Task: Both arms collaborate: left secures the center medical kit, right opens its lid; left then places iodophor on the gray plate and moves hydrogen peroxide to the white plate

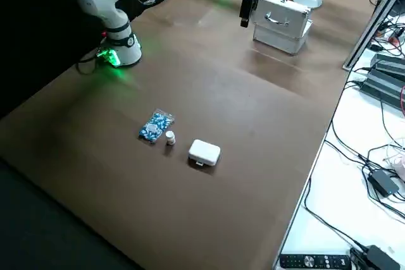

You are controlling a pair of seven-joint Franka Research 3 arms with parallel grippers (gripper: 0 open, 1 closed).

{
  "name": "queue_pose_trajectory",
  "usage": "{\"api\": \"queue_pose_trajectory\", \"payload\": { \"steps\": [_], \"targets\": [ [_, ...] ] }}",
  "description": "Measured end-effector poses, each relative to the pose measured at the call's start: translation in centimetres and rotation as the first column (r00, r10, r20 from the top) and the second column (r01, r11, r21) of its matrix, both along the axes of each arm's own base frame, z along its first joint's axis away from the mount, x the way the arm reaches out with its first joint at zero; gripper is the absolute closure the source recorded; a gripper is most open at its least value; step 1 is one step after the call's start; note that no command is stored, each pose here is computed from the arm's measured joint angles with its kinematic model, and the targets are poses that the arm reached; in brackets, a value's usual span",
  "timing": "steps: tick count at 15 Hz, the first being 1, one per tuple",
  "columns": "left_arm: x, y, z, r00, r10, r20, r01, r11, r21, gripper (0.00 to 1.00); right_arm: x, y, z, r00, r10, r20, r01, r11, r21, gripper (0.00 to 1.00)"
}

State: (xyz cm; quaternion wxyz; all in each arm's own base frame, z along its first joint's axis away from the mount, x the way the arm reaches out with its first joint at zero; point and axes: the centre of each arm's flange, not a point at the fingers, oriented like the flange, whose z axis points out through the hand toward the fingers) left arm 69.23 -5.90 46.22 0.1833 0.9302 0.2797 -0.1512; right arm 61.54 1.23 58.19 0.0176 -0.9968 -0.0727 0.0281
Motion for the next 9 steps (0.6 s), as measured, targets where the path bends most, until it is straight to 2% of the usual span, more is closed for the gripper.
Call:
{"api": "queue_pose_trajectory", "payload": {
  "steps": [5,9],
  "targets": [
    [-1.1,-7.1,0.4,0.987,-0.154,0.036,0.152,0.987,0.056,0.00,-0.2,0.9,-0.1,1.000,0.015,-0.016,-0.015,1.000,0.001,0.01],
    [-2.4,-11.7,0.9,0.952,-0.298,0.075,0.287,0.949,0.128,0.00,-0.2,0.7,-0.1,1.000,0.010,-0.016,-0.010,1.000,0.000,0.01]
  ]
}}
